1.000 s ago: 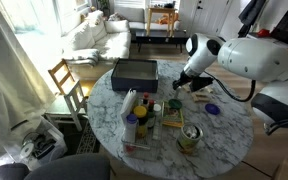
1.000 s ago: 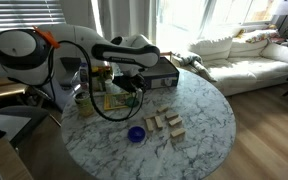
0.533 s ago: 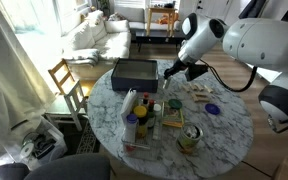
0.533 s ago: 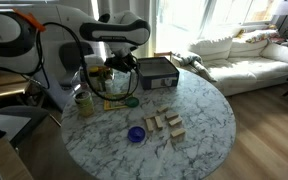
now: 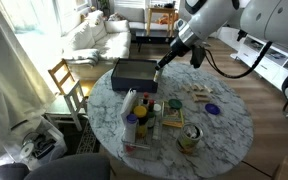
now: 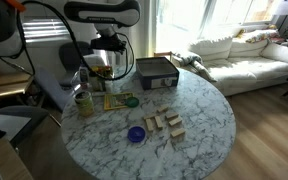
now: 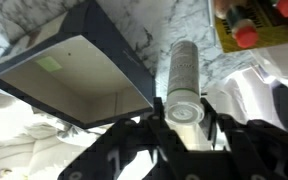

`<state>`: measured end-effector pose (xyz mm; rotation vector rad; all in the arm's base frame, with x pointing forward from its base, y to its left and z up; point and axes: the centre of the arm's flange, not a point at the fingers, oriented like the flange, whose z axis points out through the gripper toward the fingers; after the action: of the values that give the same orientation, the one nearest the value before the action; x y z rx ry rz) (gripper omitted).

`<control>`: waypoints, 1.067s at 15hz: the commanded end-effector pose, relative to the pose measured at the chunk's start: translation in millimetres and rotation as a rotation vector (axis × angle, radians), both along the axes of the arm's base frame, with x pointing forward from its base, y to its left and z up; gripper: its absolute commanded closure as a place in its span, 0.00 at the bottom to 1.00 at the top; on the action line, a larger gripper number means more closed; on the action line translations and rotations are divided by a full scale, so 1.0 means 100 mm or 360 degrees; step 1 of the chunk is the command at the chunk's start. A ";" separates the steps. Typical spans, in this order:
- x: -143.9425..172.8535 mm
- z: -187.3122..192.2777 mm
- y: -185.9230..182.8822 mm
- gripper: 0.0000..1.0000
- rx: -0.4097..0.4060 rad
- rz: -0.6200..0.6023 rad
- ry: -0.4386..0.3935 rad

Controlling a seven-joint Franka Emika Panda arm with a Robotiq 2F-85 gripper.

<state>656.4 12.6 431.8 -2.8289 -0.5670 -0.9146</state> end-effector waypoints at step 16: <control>-0.71 0.04 1.03 0.88 0.0132 0.0883 0.0118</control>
<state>605.4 111.5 431.6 -2.4649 -1.0732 -0.7928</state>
